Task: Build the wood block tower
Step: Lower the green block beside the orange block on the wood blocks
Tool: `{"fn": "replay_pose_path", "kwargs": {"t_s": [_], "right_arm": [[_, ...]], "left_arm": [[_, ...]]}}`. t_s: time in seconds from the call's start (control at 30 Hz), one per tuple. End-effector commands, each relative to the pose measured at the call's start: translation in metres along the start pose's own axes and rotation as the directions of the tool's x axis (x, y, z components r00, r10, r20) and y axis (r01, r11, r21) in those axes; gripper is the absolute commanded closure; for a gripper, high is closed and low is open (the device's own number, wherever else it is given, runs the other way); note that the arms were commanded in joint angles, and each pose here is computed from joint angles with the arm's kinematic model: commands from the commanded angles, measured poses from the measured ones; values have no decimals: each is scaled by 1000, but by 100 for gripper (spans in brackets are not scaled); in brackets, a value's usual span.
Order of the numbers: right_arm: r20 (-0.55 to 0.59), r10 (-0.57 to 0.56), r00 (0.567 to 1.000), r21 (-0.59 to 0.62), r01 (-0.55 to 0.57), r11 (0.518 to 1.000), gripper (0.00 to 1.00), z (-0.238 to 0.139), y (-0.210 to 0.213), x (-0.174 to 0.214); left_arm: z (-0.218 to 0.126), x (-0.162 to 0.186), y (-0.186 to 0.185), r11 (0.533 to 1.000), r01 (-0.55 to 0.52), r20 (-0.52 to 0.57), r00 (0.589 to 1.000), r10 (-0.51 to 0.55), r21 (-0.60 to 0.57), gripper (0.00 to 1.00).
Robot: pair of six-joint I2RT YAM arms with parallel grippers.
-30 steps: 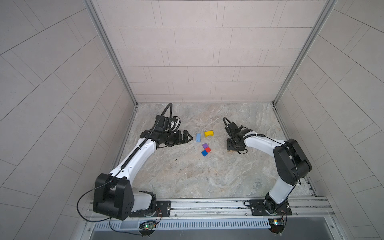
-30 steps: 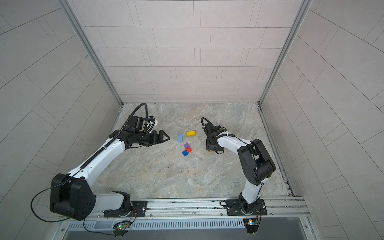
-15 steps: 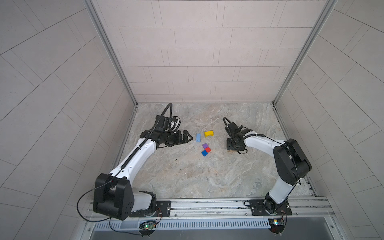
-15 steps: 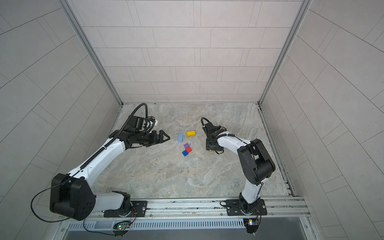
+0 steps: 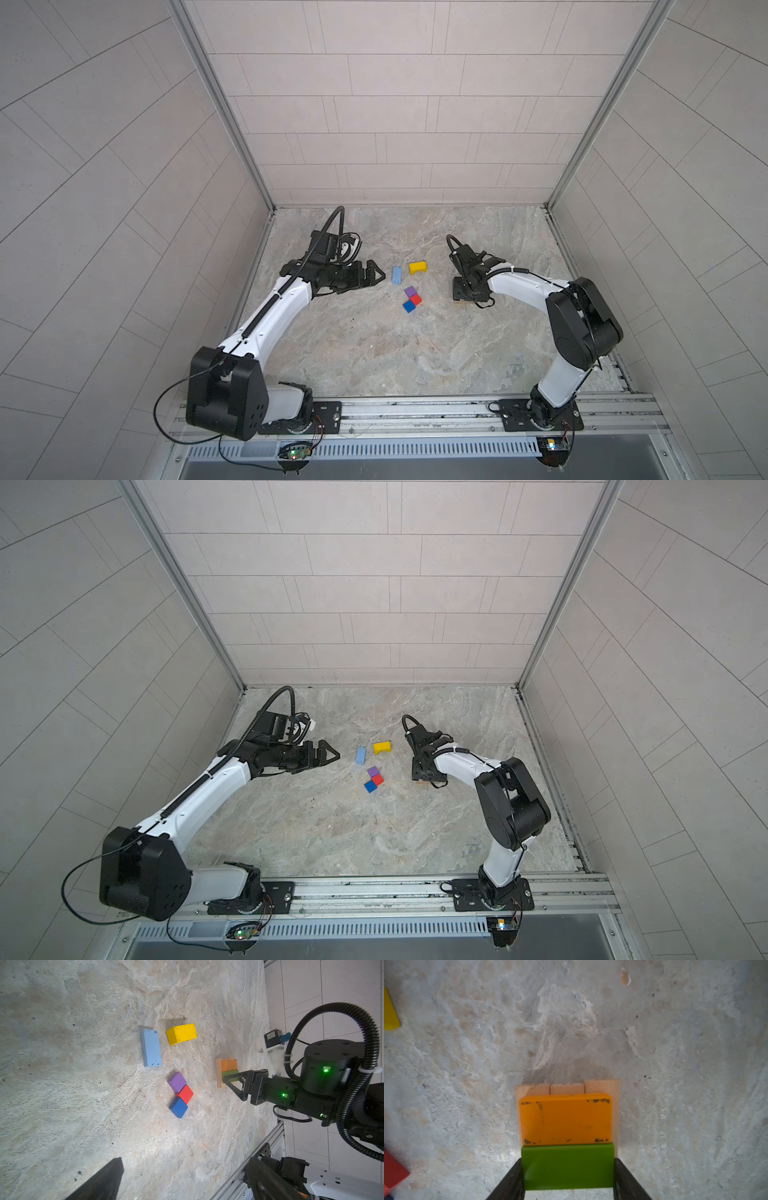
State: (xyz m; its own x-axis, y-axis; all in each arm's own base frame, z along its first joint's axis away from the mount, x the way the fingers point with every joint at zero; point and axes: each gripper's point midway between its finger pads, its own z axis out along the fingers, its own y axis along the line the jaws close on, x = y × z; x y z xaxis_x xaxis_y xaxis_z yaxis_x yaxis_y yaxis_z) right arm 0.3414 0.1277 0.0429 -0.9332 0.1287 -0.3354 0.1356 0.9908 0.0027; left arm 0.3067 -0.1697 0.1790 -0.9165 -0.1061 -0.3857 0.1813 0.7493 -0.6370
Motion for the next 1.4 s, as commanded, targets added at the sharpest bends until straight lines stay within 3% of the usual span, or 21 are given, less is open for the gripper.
{"fn": "replay_pose_path", "kwargs": {"t_s": [0.0, 1.2, 1.37], "right_arm": [[-16, 1, 1000, 9, 0, 1000, 38, 3, -1, 1], [1, 9, 1000, 23, -9, 1000, 35, 1, -4, -3], [0, 7, 1000, 19, -7, 1000, 31, 1, -3, -3]], "left_arm": [[-5, -1, -2, 1000, -13, 18, 1000, 13, 7, 0], [-5, 0, -1, 1000, -9, 16, 1000, 9, 6, 0], [-5, 0, -1, 1000, -10, 18, 1000, 10, 6, 0]]}}
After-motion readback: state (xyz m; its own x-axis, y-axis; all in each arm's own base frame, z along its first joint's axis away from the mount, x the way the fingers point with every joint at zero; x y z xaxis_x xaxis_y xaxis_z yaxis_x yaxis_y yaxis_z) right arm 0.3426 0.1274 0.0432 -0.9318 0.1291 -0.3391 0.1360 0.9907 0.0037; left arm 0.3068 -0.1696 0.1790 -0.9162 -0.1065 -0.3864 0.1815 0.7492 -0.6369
